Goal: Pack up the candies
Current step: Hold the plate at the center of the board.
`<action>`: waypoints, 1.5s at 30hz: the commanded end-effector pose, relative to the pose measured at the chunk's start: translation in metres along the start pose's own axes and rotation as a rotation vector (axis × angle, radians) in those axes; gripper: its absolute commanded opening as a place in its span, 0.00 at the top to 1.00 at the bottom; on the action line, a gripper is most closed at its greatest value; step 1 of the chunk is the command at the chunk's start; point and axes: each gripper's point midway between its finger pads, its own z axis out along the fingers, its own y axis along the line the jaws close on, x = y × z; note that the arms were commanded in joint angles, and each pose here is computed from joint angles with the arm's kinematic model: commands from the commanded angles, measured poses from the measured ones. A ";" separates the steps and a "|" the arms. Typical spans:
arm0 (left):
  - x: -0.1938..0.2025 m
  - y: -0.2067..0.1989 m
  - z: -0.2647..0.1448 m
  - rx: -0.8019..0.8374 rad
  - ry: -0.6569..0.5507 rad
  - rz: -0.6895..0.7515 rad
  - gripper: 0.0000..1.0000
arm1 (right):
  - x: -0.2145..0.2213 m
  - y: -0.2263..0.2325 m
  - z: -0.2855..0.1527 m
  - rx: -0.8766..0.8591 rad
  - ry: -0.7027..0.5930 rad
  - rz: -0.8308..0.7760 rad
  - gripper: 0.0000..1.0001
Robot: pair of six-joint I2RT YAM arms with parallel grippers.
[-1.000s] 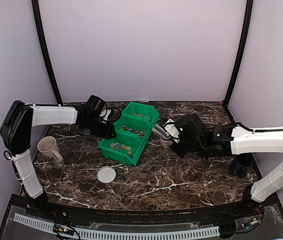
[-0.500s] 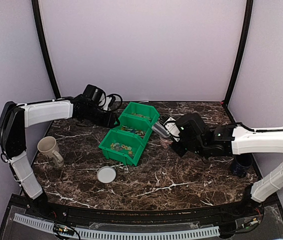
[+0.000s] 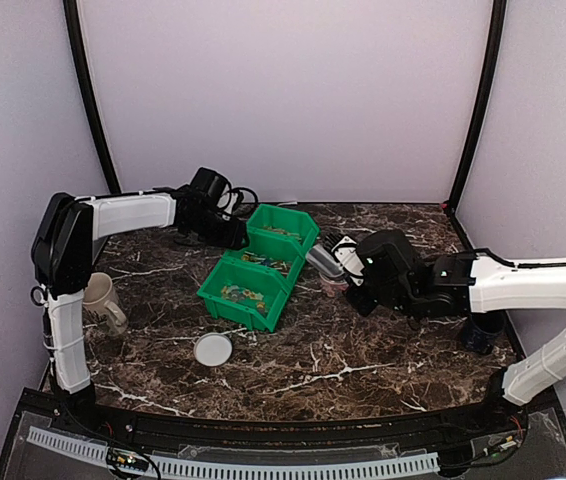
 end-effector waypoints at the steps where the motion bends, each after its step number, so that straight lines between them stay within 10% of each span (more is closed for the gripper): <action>1: -0.005 0.005 0.007 -0.019 0.021 0.006 0.46 | -0.011 -0.002 -0.010 0.009 -0.055 0.045 1.00; 26: 0.003 0.054 0.020 -0.089 0.057 -0.068 1.00 | -0.013 0.002 -0.008 0.000 -0.061 0.046 1.00; 45: 0.028 0.120 -0.060 -0.454 0.110 0.066 1.00 | -0.005 0.007 -0.010 -0.028 -0.085 0.044 1.00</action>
